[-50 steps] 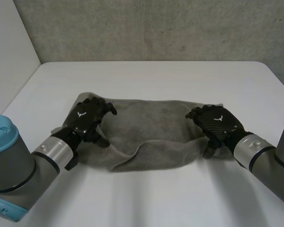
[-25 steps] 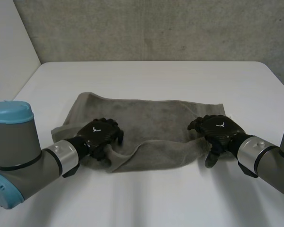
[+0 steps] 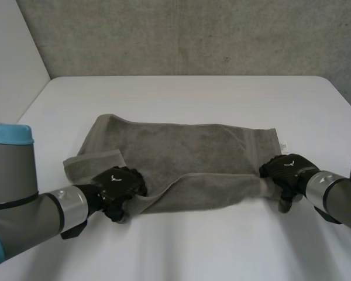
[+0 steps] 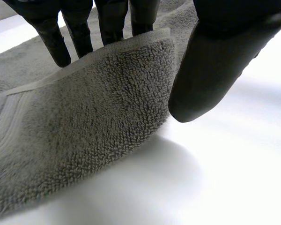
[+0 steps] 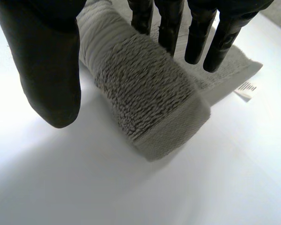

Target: Fold the towel.

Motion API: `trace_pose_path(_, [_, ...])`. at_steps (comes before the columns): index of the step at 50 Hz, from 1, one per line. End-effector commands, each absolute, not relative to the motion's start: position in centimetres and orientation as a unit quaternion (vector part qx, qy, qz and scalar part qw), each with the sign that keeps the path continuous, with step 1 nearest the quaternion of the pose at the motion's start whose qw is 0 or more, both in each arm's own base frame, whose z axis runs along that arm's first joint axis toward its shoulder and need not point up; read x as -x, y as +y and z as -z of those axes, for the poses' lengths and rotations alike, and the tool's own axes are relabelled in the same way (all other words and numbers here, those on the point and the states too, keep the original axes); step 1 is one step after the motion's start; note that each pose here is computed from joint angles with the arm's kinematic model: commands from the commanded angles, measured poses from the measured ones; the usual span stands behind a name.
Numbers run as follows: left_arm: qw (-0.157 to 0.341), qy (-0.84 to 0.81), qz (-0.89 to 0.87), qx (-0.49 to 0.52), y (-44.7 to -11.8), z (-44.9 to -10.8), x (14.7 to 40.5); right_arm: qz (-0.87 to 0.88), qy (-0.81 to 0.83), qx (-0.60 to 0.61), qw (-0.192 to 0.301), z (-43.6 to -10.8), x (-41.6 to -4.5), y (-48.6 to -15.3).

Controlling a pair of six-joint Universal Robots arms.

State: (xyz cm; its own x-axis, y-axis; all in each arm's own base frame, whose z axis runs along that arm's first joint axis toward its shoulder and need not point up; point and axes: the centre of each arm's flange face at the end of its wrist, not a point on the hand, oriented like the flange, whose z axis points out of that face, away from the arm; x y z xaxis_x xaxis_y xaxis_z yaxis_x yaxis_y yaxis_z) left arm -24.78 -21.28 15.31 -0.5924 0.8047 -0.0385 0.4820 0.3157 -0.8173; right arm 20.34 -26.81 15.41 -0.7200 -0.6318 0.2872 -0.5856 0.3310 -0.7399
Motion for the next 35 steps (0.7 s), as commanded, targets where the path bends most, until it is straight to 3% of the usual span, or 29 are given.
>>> trace_pose_path(1, [0.185,-0.797,-0.419,0.393,-20.7,-16.2,23.5,0.450,0.804,0.388,0.031,-19.1,-19.2,-25.9])
trace_pose_path(6, [0.183,-0.802,-0.417,0.386,-20.6,-16.1,23.0,0.437,0.805,0.397,0.063,-20.1,-18.3,-25.4])
trace_pose_path(15, [0.179,-0.792,-0.435,0.389,-21.4,-16.0,23.3,0.471,0.798,0.370,0.074,-19.1,-18.6,-26.2])
trace_pose_path(24, [0.180,-0.776,-0.450,0.403,-22.3,-14.8,24.5,0.511,0.779,0.352,0.093,-17.2,-21.3,-26.5])
trace_pose_path(35, [0.178,-0.788,-0.434,0.399,-22.4,-14.4,24.2,0.495,0.776,0.369,0.126,-14.9,-24.5,-26.6])
